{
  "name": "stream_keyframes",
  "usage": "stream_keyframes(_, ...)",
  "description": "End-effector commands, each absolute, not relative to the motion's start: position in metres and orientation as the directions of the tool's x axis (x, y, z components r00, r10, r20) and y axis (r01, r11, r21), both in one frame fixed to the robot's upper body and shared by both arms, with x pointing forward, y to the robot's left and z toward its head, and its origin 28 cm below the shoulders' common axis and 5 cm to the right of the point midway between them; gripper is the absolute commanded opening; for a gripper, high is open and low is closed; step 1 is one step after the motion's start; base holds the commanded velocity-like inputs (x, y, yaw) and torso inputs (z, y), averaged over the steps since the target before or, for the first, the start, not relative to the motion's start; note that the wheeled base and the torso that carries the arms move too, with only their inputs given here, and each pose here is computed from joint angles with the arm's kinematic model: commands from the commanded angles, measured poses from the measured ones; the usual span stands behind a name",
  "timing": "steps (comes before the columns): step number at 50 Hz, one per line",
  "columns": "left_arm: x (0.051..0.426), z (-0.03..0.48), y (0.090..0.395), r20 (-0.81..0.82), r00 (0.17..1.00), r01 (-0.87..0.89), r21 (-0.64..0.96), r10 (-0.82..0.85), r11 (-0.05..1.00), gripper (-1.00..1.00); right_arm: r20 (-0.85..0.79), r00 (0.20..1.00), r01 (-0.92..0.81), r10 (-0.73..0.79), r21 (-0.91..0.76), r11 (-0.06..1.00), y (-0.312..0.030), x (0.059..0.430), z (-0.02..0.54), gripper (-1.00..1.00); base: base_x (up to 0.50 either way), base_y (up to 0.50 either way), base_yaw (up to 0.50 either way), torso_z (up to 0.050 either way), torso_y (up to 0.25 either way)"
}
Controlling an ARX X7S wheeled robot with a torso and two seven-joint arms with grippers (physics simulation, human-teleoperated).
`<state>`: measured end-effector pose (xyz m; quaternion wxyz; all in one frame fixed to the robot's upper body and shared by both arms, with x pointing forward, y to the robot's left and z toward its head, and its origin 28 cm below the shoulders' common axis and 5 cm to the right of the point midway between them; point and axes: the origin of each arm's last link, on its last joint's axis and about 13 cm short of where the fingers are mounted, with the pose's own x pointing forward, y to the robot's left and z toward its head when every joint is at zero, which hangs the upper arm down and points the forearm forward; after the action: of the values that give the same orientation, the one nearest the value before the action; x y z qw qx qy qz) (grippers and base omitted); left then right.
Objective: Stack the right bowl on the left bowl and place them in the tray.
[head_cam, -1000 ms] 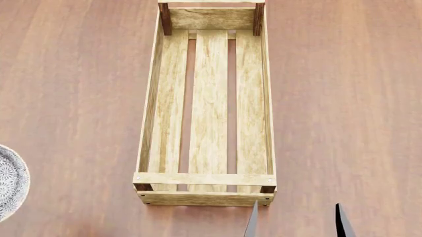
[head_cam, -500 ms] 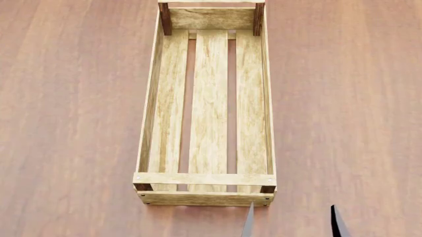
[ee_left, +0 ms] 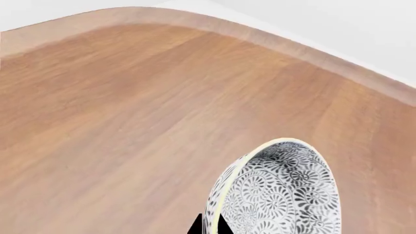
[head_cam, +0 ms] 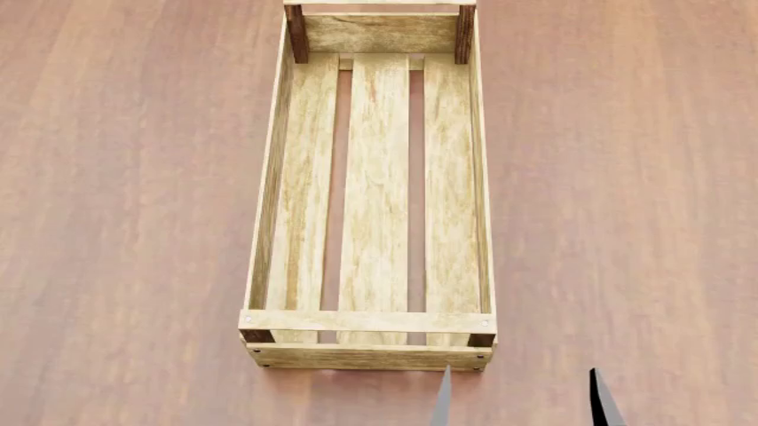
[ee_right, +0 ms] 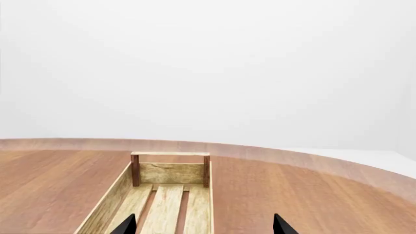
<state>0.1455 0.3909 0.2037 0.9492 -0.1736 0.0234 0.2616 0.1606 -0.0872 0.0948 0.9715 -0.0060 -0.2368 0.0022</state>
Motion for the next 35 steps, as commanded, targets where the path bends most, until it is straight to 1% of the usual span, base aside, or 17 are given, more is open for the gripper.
stream_keyframes(1,0.155,0.202,0.387,-0.139,0.881,-0.466,-0.430,0.453,0.773,-1.00,0.473,0.881,0.004,0.010,-0.028,1.000,-0.088,0.163,0.096,1.00,0.00,0.00,0.00,0.000,0.000)
stream_keyframes(11,0.159,0.200,0.388,-0.168,0.873,-0.476,-0.500,0.458,0.723,-1.00,0.468,0.884,0.006,0.008,-0.029,1.000,-0.089,0.164,0.094,1.00,0.00,0.00,0.00,0.000,0.000)
stream_keyframes(16,0.157,0.196,0.391,-0.193,0.853,-0.507,-0.523,0.485,0.685,-1.00,0.467,0.884,0.005,0.009,-0.028,1.000,-0.089,0.164,0.093,1.00,0.00,0.00,0.00,0.000,0.000)
stream_keyframes(31,0.162,0.190,0.387,-0.218,0.856,-0.500,-0.585,0.470,0.639,-1.00,0.461,0.887,0.003,0.010,-0.027,1.000,-0.088,0.163,0.091,1.00,0.00,0.00,0.00,0.000,0.000)
stream_keyframes(35,0.161,0.188,0.389,-0.243,0.830,-0.537,-0.587,0.501,0.606,-1.00,0.461,0.888,0.004,0.009,-0.026,1.000,-0.089,0.163,0.091,1.00,0.00,0.00,0.00,0.000,0.000)
